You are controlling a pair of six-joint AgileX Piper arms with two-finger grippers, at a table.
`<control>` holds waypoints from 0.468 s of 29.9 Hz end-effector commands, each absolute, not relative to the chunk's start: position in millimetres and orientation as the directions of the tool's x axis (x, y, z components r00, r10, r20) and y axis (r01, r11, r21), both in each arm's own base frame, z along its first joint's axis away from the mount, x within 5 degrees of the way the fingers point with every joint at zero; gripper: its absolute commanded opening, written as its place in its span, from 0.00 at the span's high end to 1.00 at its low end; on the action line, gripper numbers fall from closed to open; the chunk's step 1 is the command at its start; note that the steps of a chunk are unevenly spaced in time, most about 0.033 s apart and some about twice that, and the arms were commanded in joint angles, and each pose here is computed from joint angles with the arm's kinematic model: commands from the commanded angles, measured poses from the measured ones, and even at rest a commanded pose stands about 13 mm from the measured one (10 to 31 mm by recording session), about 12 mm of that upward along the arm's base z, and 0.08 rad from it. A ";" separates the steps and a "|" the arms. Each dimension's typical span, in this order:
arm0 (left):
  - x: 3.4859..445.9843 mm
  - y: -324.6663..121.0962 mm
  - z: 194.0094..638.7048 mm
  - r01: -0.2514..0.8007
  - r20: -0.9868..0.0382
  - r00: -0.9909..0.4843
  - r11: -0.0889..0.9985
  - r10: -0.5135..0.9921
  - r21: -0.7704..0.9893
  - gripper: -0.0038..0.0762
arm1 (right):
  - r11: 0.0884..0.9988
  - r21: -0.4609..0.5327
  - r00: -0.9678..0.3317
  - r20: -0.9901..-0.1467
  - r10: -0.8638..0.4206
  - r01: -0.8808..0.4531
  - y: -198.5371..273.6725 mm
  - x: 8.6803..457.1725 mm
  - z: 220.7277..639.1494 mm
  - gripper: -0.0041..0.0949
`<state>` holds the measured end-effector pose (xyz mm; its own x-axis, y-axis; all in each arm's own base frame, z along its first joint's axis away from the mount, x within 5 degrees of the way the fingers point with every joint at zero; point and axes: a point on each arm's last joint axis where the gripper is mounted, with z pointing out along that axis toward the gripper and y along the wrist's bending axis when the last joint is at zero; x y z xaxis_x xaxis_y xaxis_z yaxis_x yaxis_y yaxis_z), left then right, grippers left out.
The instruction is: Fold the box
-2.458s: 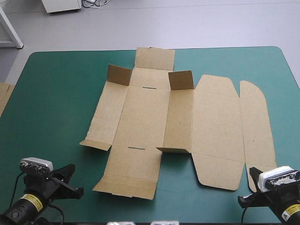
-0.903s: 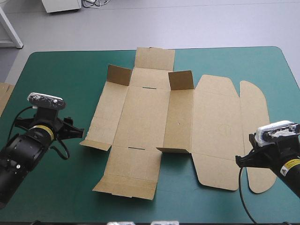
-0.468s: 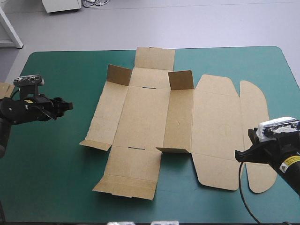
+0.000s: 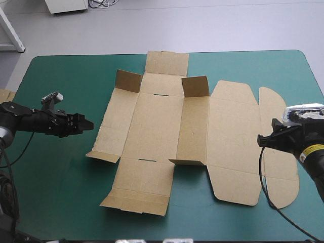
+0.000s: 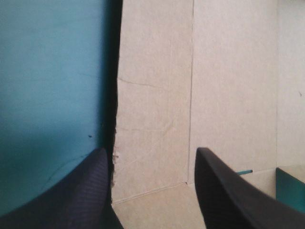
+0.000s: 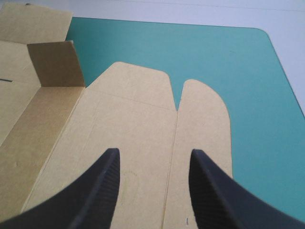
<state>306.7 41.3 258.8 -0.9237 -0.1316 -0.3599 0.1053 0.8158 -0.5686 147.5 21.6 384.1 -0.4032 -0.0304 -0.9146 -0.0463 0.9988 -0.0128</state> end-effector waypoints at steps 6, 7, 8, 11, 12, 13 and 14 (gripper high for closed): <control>321.6 41.5 238.4 0.091 -0.349 -0.925 0.803 -0.152 -0.590 0.45 | 0.999 -0.007 -0.325 -0.946 -0.017 -0.032 23.9 162.6 410.9 0.50; 323.7 39.4 233.3 0.098 -0.341 -0.930 0.800 -0.139 -0.592 0.45 | 0.999 -0.002 -0.325 -0.946 -0.013 -0.033 24.3 163.3 411.6 0.50; 325.5 36.9 228.3 0.097 -0.327 -0.936 0.797 -0.130 -0.596 0.45 | 0.999 0.001 -0.322 -0.947 -0.011 -0.036 24.8 163.9 412.3 0.50; 331.6 28.7 212.7 0.102 -0.293 -0.951 0.789 -0.102 -0.606 0.45 | 0.999 0.011 -0.306 -0.952 -0.004 -0.045 25.8 164.3 413.8 0.50; 333.4 26.2 208.3 0.103 -0.284 -0.954 0.783 -0.096 -0.613 0.45 | 0.999 0.011 -0.306 -0.952 -0.004 -0.045 25.8 164.3 413.8 0.50; 334.5 23.8 204.6 0.105 -0.274 -0.958 0.779 -0.089 -0.619 0.45 | 0.999 0.010 -0.310 -0.951 -0.004 -0.044 25.7 164.2 413.5 0.50; 335.6 21.9 202.3 0.110 -0.272 -0.959 0.774 -0.083 -0.623 0.45 | 0.999 0.010 -0.311 -0.950 -0.004 -0.043 25.6 164.2 413.3 0.50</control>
